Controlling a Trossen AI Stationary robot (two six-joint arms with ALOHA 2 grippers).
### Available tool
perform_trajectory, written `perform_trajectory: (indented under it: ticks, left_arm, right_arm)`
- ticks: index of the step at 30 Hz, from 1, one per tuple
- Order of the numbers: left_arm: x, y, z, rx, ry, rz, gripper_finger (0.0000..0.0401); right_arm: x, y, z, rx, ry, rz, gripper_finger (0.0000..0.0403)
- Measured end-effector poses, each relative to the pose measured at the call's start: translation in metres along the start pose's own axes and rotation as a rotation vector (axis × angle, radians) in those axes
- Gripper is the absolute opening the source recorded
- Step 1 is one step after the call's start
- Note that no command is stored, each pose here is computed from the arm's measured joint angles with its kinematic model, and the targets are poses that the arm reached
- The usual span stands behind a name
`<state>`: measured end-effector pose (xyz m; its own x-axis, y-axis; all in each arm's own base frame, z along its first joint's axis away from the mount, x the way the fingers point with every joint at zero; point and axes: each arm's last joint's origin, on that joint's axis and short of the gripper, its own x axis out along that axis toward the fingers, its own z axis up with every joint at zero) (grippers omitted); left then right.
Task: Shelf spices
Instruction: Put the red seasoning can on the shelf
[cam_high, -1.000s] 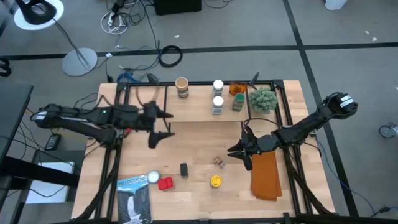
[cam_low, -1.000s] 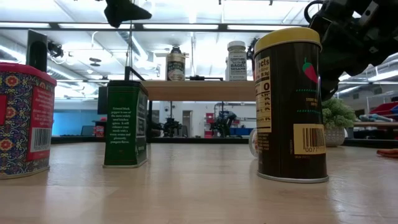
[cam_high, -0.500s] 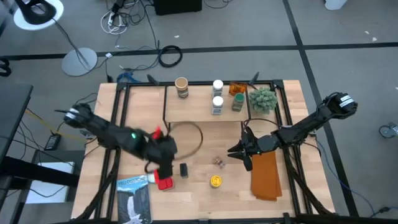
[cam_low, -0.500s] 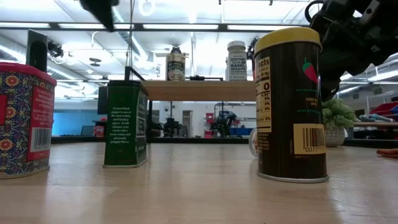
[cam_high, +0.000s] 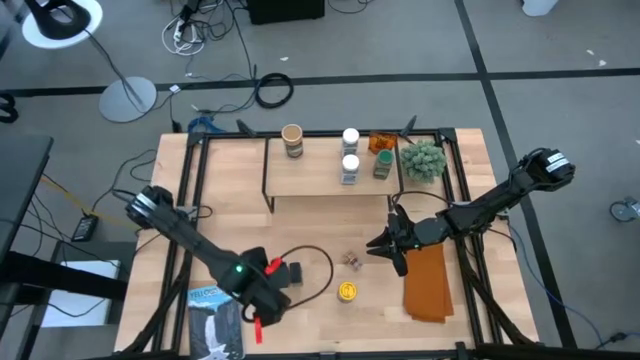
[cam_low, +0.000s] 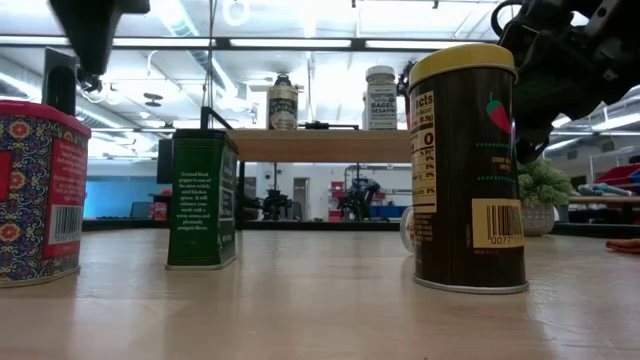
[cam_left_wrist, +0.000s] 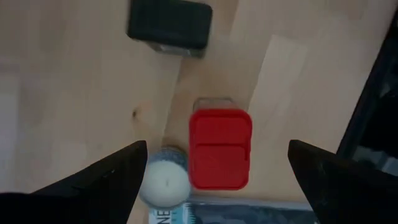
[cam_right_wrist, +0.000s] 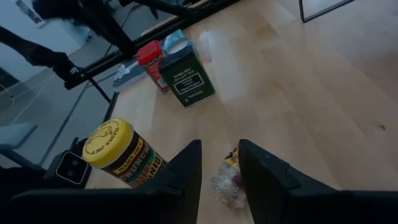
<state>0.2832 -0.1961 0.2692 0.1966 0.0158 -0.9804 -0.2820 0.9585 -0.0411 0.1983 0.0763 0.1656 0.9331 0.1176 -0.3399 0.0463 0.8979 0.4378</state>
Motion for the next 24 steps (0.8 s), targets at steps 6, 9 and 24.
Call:
perform_trajectory:
  ticks: [6,9,24]
  left_arm:
    - [0.022,-0.010,-0.003,0.019,0.054,0.049,0.0395]
    - [0.029,-0.012,-0.003,0.023,0.068,0.068,0.0395]
    - [0.061,-0.009,-0.010,0.068,0.094,0.109,0.0395]
  right_arm:
    - [0.000,0.001,0.000,0.035,0.001,0.003,0.0107]
    - [-0.001,0.002,-0.001,0.044,0.006,0.011,0.0107]
    - [-0.001,0.005,-0.002,0.038,0.008,0.029,0.0107]
